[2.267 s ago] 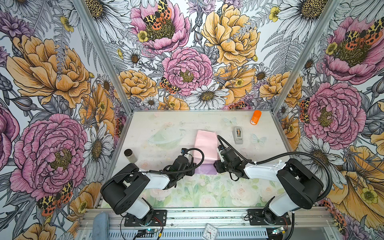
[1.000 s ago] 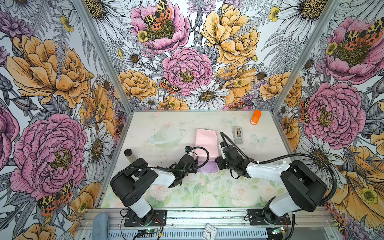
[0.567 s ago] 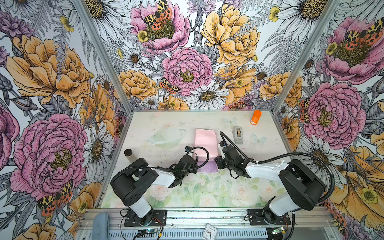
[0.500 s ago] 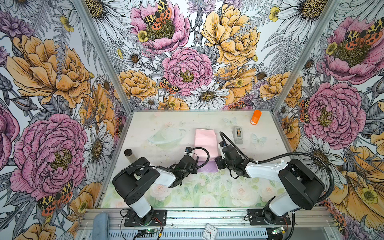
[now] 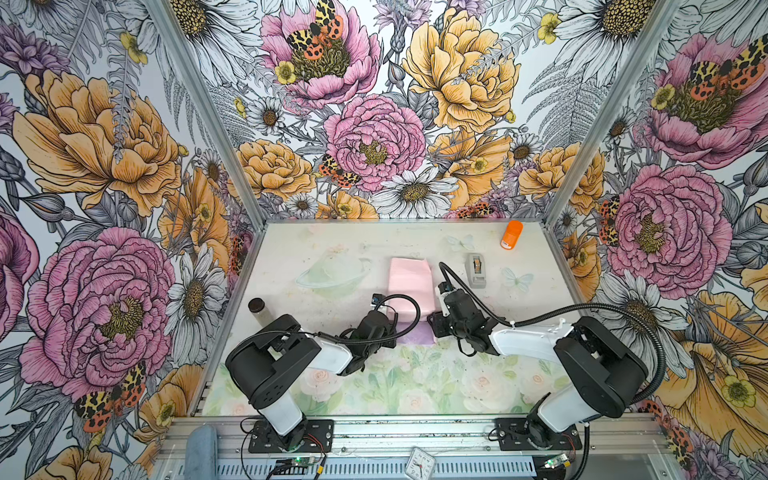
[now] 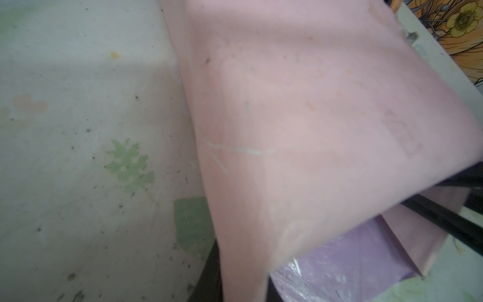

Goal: Wrap the gift box in paper

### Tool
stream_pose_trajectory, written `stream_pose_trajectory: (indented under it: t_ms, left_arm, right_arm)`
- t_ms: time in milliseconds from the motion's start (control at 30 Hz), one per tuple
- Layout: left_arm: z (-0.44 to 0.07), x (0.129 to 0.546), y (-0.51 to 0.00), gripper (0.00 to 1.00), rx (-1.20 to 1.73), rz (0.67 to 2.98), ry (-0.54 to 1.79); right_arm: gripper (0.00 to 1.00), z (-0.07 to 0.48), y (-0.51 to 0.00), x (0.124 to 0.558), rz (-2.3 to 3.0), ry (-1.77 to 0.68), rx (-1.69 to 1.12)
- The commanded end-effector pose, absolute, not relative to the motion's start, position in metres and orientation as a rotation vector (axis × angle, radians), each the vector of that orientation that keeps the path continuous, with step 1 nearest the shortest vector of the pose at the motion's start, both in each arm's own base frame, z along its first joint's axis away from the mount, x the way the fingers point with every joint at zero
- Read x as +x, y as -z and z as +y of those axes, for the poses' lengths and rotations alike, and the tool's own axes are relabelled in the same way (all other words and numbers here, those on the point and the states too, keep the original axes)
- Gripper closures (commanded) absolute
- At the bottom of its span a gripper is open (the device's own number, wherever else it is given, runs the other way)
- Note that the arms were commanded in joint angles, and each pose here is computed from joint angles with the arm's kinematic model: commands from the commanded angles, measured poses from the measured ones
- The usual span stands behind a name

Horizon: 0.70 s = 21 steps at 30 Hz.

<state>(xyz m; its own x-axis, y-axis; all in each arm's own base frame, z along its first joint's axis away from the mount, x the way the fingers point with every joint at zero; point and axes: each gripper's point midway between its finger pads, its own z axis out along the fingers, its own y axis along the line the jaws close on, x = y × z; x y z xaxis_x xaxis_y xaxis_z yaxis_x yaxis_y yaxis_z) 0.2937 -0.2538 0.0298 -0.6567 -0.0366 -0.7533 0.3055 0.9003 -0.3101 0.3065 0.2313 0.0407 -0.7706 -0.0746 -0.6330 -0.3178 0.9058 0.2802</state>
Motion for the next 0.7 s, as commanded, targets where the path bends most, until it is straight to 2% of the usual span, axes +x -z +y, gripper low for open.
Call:
stream_pose_trajectory:
  t_ms: [0, 300, 500, 567, 667]
  left_arm:
    - [-0.263, 0.296, -0.048, 0.86, 0.18, 2.187, 0.575]
    - [-0.267, 0.296, -0.046, 0.9, 0.18, 2.19, 0.577]
    - [-0.27, 0.293, -0.043, 0.93, 0.182, 2.199, 0.582]
    - [-0.27, 0.292, -0.045, 0.9, 0.177, 2.196, 0.589]
    - [-0.261, 0.293, -0.056, 0.75, 0.135, 2.164, 0.572]
  right_arm:
    - [0.71, 0.236, -0.052, 0.322, 2.369, -0.505, -0.25]
    - [0.84, 0.232, -0.045, 0.32, 2.371, -0.484, -0.242]
    - [0.88, 0.229, -0.045, 0.321, 2.363, -0.47, -0.229]
    - [0.86, 0.23, -0.045, 0.32, 2.363, -0.482, -0.236]
    - [0.71, 0.231, -0.054, 0.315, 2.35, -0.518, -0.242]
